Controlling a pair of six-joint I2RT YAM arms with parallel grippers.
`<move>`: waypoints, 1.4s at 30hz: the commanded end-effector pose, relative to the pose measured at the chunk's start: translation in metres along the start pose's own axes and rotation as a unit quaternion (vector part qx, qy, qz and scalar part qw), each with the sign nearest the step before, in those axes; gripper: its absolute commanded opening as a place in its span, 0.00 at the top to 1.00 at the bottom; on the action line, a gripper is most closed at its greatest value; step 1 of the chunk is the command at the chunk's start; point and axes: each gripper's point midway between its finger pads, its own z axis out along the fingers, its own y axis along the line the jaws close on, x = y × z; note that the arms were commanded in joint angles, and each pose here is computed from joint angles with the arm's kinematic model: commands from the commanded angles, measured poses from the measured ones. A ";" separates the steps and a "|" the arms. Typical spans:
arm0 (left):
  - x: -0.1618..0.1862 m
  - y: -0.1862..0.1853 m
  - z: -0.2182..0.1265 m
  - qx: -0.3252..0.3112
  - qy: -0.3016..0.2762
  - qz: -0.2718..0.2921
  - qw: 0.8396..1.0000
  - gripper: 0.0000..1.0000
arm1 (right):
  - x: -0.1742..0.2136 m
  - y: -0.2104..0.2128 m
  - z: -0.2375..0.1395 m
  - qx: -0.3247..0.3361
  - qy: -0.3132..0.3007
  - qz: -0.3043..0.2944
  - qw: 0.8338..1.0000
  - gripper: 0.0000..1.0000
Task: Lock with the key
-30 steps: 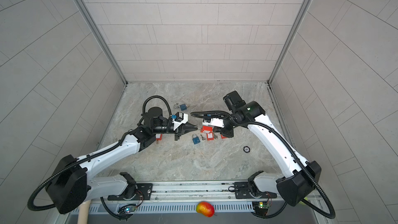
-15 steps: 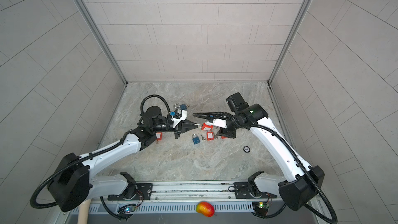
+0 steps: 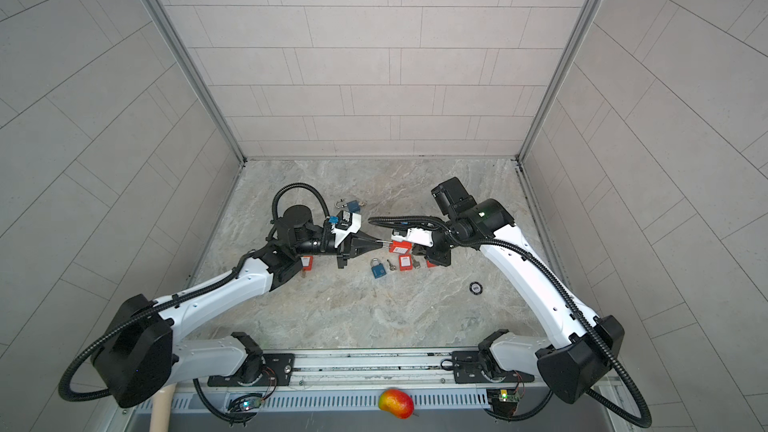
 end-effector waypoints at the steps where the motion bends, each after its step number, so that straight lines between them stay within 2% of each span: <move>1: -0.013 -0.003 0.001 0.010 -0.014 0.019 1.000 1.00 | -0.001 -0.001 -0.006 0.016 0.000 -0.024 1.000 0.95; 12: -0.013 0.002 0.005 0.020 -0.028 -0.031 0.999 1.00 | 0.012 -0.009 -0.006 0.082 0.005 -0.063 0.995 1.00; 15: -0.016 0.004 0.005 0.014 -0.037 -0.014 0.999 1.00 | 0.011 -0.001 -0.009 0.059 0.006 -0.051 0.997 1.00; 21: -0.017 0.003 -0.004 -0.013 -0.017 0.069 0.997 1.00 | 0.025 0.028 -0.004 -0.041 0.037 0.007 0.998 1.00; 27: -0.018 -0.002 -0.008 -0.011 -0.004 0.099 0.995 1.00 | 0.025 0.030 -0.002 -0.058 0.032 0.037 0.997 1.00; 37: -0.015 -0.006 -0.008 -0.010 -0.002 0.106 0.994 1.00 | 0.016 0.032 0.003 -0.112 0.015 0.057 0.992 1.00; 39: -0.014 -0.005 -0.007 -0.007 0.000 0.092 0.996 1.00 | 0.014 0.031 0.003 -0.111 0.009 0.041 0.993 1.00; 42: -0.012 -0.005 -0.002 0.007 0.001 0.058 0.998 1.00 | 0.008 0.019 0.002 -0.069 -0.004 0.020 0.997 0.99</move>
